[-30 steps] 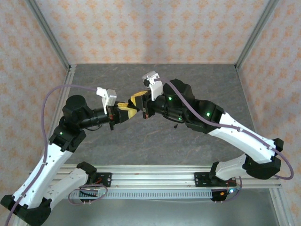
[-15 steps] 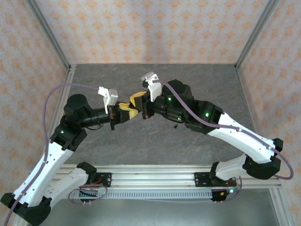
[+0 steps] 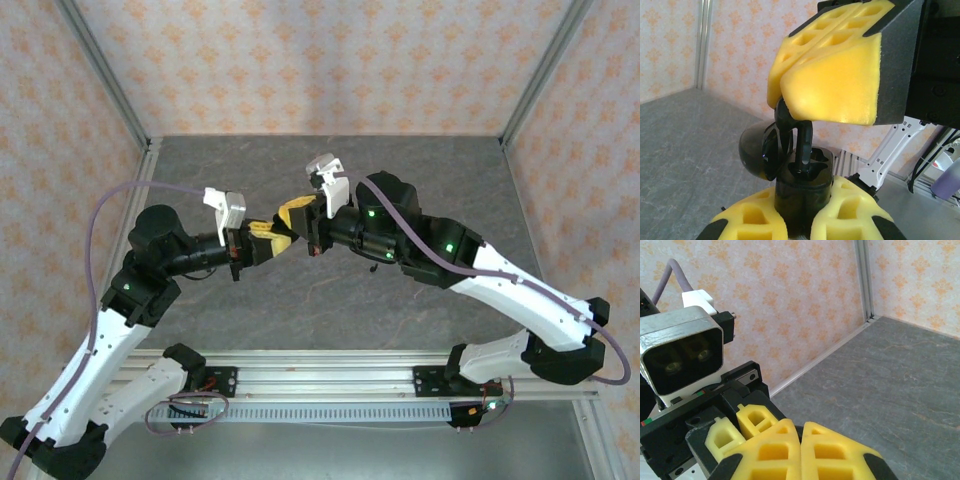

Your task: Insert wireless bluetooth earbuds into charging case

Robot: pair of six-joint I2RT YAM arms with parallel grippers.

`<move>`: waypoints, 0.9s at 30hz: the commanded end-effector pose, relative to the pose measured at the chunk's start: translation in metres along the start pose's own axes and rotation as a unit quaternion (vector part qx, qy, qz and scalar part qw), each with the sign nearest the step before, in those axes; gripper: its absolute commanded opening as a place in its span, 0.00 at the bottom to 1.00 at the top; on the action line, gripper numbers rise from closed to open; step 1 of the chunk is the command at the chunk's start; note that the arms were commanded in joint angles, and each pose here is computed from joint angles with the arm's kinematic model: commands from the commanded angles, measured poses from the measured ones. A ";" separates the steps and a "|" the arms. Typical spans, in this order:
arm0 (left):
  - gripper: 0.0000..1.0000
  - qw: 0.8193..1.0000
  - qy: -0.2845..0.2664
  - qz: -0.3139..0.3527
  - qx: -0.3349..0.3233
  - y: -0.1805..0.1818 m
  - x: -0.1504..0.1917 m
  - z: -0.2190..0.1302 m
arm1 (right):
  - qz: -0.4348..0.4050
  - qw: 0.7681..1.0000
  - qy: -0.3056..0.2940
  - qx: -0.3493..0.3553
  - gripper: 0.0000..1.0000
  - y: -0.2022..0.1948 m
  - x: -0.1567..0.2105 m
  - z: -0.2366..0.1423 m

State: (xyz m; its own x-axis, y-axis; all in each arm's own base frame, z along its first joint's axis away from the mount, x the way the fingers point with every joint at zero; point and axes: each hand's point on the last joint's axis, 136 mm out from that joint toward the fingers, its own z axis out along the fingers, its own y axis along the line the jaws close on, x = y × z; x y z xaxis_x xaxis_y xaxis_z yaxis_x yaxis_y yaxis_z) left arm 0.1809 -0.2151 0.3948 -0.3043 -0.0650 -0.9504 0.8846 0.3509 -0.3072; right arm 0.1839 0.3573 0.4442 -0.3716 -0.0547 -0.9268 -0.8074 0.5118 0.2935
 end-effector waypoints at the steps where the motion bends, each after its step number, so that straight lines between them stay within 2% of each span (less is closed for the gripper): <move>1: 0.00 0.999 -0.029 0.023 -0.001 -0.009 -0.017 -0.006 | 0.002 1.000 0.024 -0.014 0.02 0.007 0.004 -0.002; 22: 0.00 0.999 -0.028 0.022 -0.002 -0.008 -0.017 -0.002 | 0.008 0.996 0.083 -0.031 0.02 0.013 0.028 0.011; 25: 0.00 0.999 -0.027 0.022 -0.005 -0.008 -0.016 -0.002 | 0.010 0.997 0.076 -0.031 0.06 0.013 0.024 0.010; 27: 0.00 0.999 -0.028 0.022 -0.006 -0.007 -0.016 -0.002 | 0.013 0.997 0.071 -0.028 0.15 0.012 0.022 0.009</move>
State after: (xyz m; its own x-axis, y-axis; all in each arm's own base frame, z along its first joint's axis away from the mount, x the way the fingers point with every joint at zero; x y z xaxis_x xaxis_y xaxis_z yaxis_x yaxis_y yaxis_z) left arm 0.1834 -0.2150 0.3921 -0.3114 -0.0662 -0.9480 0.8709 0.3791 -0.3126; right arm 0.1753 0.3686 0.4283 -0.4226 -0.1501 -0.8938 -0.8236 0.4751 0.3097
